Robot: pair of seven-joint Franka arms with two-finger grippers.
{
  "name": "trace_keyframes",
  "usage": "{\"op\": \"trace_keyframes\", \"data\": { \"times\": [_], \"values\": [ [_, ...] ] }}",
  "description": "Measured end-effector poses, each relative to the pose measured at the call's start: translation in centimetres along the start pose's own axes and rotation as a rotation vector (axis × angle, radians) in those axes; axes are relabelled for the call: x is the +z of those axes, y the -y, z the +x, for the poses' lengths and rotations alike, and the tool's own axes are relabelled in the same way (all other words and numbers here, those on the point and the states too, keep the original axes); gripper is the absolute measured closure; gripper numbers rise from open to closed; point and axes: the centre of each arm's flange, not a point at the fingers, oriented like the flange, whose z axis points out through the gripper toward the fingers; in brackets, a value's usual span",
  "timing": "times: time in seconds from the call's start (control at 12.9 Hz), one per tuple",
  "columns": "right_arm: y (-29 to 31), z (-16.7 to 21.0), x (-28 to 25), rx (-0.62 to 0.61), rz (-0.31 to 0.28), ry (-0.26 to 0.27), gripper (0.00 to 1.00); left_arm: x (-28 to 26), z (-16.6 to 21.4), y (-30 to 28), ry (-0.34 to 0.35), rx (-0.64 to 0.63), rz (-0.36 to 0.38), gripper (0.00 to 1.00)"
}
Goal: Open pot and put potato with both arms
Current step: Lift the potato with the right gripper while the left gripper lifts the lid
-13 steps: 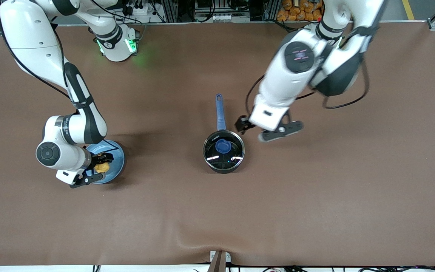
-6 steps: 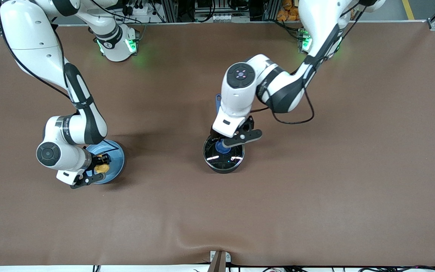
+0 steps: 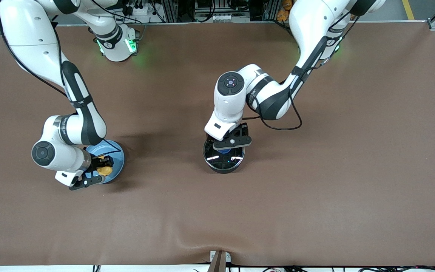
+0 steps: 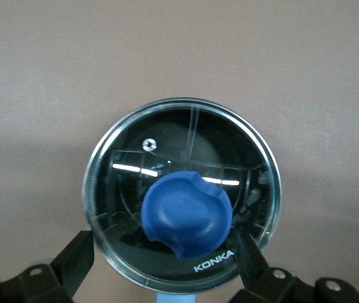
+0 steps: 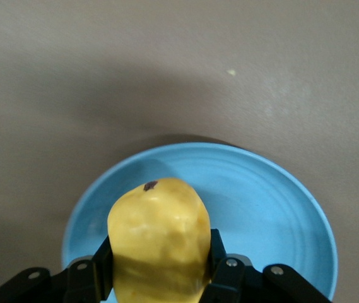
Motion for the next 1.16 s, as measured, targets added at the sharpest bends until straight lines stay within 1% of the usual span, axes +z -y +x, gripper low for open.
{"op": "trace_keyframes", "data": {
  "times": [0.15, 0.39, 0.7, 0.93, 1.16],
  "values": [
    [1.5, 0.3, -2.5, 0.007, 0.021, -0.005, 0.41, 0.6, -0.3, -0.4, -0.002, 0.005, -0.013, 0.0],
    [4.0, 0.9, -5.3, 0.049, 0.027, -0.03, 0.41, 1.3, -0.4, -0.5, 0.0, 0.008, -0.015, 0.0],
    [8.8, 1.5, -6.8, 0.128, 0.064, -0.042, 0.41, 2.5, 0.2, -0.1, -0.007, -0.002, -0.018, 0.0],
    [13.6, 2.0, -7.2, 0.191, 0.071, -0.045, 0.41, 2.7, 0.8, 0.3, -0.015, -0.009, -0.017, 0.0],
    [18.4, 2.4, -7.9, 0.239, 0.073, -0.055, 0.41, 2.6, 0.9, 0.1, -0.024, -0.01, -0.03, 0.27]
  ]
}}
